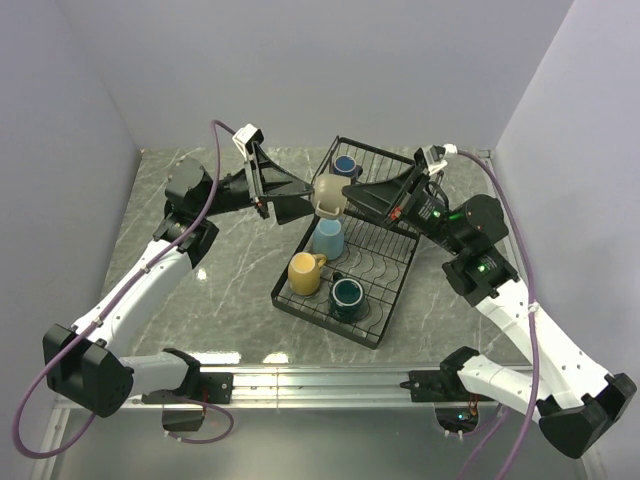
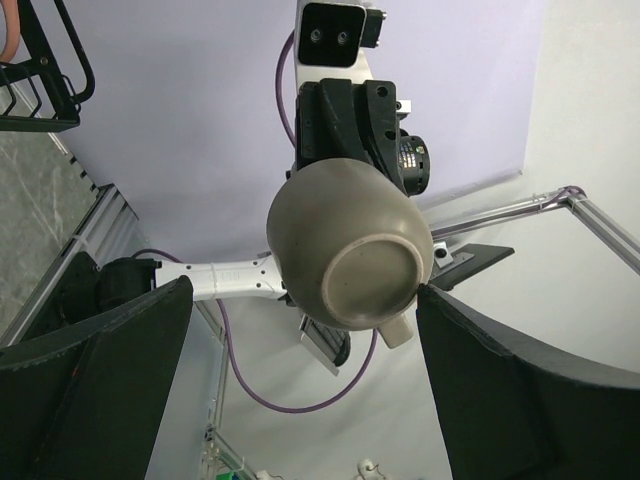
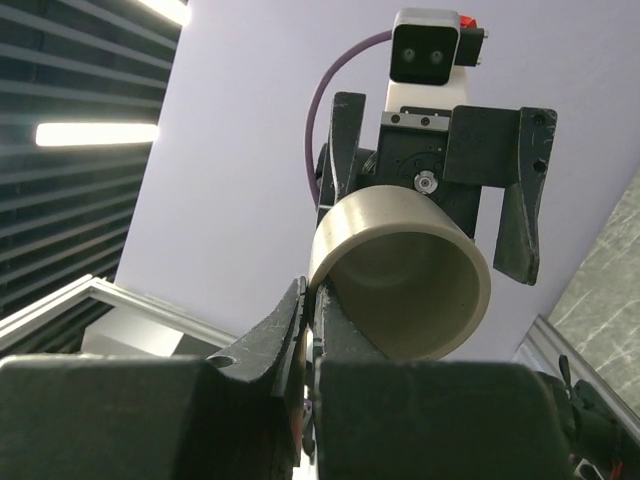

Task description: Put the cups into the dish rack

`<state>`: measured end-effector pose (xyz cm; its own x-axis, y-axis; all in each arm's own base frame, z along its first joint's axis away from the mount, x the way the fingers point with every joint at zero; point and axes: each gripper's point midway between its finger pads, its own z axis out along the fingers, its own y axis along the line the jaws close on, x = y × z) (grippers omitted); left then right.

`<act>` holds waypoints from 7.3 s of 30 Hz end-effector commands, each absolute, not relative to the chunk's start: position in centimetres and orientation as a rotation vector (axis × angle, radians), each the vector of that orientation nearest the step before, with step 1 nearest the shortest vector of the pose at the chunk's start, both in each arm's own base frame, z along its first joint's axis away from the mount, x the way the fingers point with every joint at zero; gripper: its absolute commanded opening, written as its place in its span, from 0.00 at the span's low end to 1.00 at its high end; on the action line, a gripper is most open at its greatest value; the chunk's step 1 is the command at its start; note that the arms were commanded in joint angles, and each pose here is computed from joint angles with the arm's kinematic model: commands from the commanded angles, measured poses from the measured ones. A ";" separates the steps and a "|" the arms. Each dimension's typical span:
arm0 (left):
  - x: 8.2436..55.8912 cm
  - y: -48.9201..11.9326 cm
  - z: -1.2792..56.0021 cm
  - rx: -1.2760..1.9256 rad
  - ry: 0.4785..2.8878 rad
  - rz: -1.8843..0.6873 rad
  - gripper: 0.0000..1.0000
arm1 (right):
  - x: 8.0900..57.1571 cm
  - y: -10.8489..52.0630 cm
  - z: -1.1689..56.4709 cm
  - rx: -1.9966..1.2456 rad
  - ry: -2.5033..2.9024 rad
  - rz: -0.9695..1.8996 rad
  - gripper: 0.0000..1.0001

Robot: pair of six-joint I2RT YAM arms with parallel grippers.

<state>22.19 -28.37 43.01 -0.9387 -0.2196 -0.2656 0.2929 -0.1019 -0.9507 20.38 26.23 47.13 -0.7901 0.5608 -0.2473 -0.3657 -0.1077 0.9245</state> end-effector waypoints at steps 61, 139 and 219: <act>37.0 -37.4 37.8 0.172 2.217 -1.128 0.00 | 19.7 12.4 36.0 0.484 1.942 0.784 0.55; 40.5 -42.6 29.4 0.633 1.945 -0.401 0.11 | 17.1 11.6 29.5 0.380 2.123 0.684 0.43; 33.7 0.9 14.2 -0.394 1.678 0.185 0.99 | 13.1 12.3 25.3 0.341 2.116 0.900 0.55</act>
